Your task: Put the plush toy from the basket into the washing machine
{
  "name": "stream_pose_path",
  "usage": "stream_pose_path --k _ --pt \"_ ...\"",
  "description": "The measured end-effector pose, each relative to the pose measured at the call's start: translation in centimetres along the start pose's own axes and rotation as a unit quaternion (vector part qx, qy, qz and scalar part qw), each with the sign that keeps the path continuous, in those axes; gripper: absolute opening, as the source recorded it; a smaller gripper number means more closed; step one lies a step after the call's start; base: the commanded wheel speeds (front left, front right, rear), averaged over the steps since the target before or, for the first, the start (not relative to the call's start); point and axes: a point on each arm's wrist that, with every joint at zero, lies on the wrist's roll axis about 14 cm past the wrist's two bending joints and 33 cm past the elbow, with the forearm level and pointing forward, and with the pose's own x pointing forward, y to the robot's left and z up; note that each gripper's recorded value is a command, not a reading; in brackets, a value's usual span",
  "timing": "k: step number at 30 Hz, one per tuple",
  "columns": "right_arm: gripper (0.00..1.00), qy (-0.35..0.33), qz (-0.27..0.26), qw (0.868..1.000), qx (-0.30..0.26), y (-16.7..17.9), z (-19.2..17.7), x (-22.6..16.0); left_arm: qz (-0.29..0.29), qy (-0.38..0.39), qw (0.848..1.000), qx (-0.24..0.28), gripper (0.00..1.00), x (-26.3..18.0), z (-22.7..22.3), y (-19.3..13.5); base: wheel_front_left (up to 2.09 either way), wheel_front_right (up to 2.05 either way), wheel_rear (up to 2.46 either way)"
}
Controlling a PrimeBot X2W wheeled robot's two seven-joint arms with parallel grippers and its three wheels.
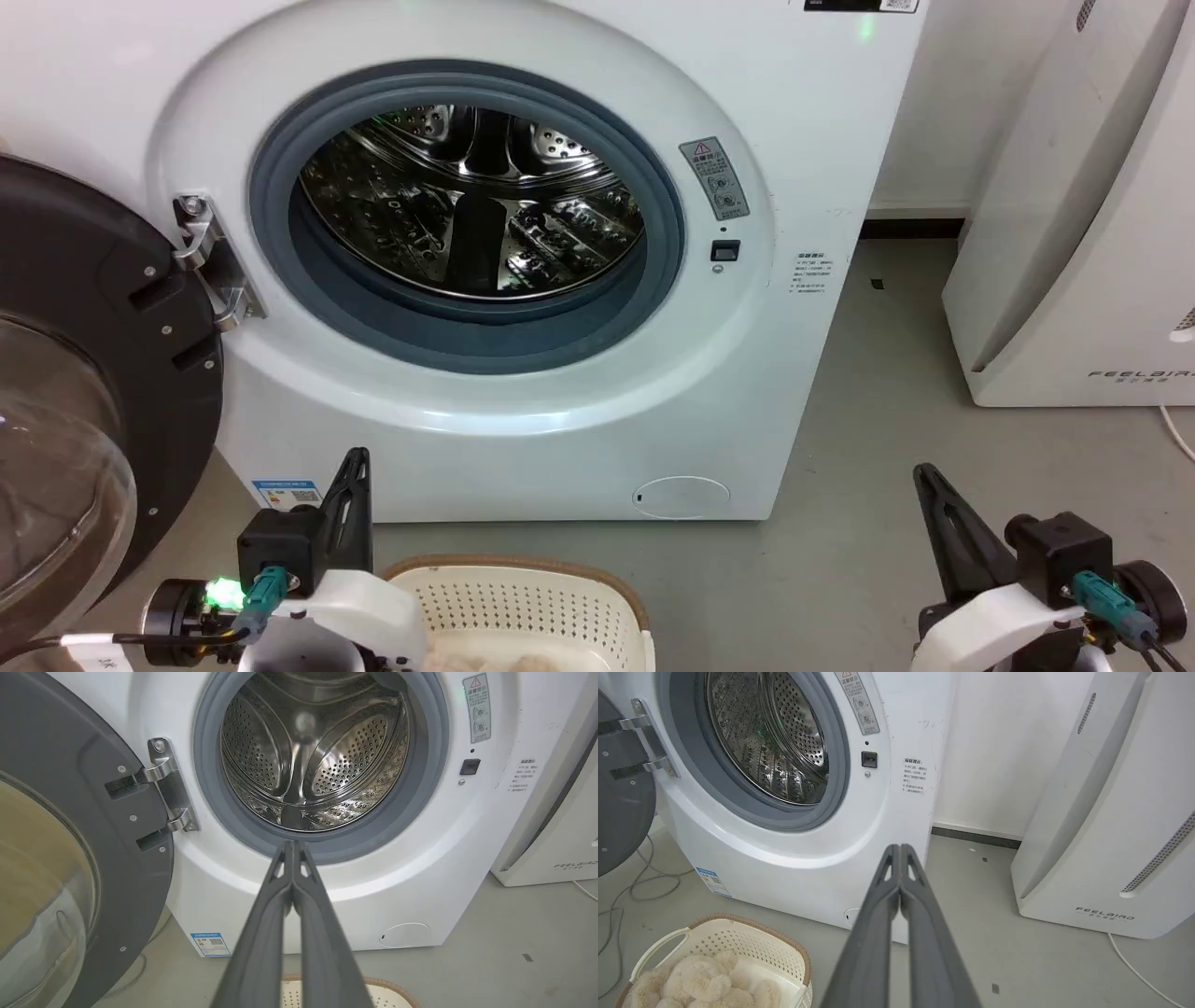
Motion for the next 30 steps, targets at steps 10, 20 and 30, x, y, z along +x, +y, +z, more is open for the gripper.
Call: stream_pose_path --k 10,20,30 --pt "0.00 0.000 0.000 1.000 0.000 -0.01 0.00 0.00 0.000 0.000 1.000 0.000 0.00 0.00 0.00 0.00 0.00 0.00 0.00" --pt "1.00 0.000 0.000 1.000 0.001 -0.01 -0.02 -0.01 0.000 0.000 1.000 0.000 1.00 0.01 -0.02 -0.02 0.00 0.00 0.00" --pt "1.00 -0.006 -0.007 1.000 0.012 -0.50 0.03 0.03 0.000 -0.002 1.000 0.000 1.00 0.12 -0.18 -0.30 0.00 0.00 0.00"
